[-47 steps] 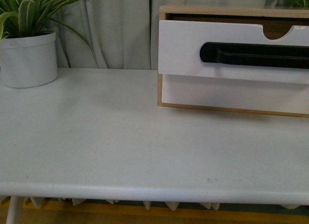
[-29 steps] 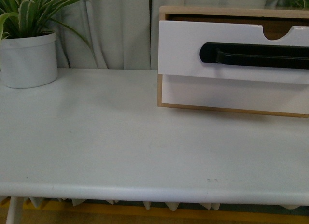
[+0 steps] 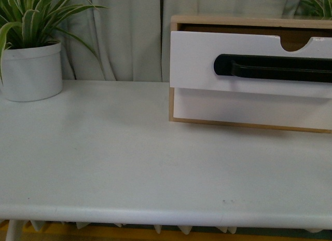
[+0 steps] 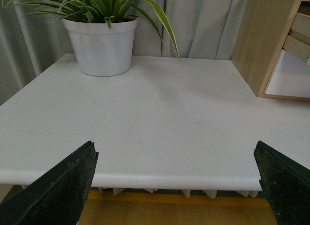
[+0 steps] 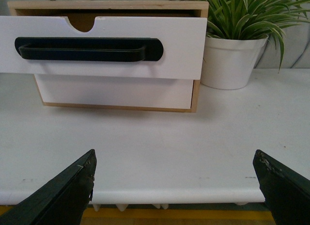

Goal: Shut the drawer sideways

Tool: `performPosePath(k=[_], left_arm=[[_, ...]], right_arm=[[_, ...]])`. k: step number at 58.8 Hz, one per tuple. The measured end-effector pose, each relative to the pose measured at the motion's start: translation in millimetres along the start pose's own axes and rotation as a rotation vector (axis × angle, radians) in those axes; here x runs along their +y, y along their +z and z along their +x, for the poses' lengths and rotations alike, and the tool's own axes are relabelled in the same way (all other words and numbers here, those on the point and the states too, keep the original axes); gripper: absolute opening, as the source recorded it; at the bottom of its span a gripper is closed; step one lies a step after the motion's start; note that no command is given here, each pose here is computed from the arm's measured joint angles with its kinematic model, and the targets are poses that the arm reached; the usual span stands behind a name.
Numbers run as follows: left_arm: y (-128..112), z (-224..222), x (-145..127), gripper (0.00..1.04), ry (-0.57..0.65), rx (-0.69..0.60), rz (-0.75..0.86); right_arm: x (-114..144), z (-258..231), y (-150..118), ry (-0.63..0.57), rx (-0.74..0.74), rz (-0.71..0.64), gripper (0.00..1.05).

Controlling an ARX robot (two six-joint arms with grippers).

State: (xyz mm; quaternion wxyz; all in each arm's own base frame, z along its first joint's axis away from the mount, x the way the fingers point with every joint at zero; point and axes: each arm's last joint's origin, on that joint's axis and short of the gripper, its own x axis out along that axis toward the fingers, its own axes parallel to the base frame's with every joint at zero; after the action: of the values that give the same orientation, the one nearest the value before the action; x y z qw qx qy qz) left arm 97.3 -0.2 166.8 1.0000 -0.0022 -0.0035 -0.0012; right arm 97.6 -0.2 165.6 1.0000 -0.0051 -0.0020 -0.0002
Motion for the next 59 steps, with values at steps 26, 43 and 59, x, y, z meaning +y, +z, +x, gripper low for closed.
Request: performPosePath(k=[26,43,59], left_arm=[[10,15,-11,0.98,0.163,0.117,0.162],[43,56,-59,0.98,-0.053,-0.174,0.628],[50,106,-96,0.98,-0.154,-0.423,1.112]], right_arm=[[-11,19,20,-0.003,0.153,-0.008,0.95],[-30,62,56,0.075,0.241,-0.184,0.95],[-48,103,101,0.128,0.303,-0.181,0.95]])
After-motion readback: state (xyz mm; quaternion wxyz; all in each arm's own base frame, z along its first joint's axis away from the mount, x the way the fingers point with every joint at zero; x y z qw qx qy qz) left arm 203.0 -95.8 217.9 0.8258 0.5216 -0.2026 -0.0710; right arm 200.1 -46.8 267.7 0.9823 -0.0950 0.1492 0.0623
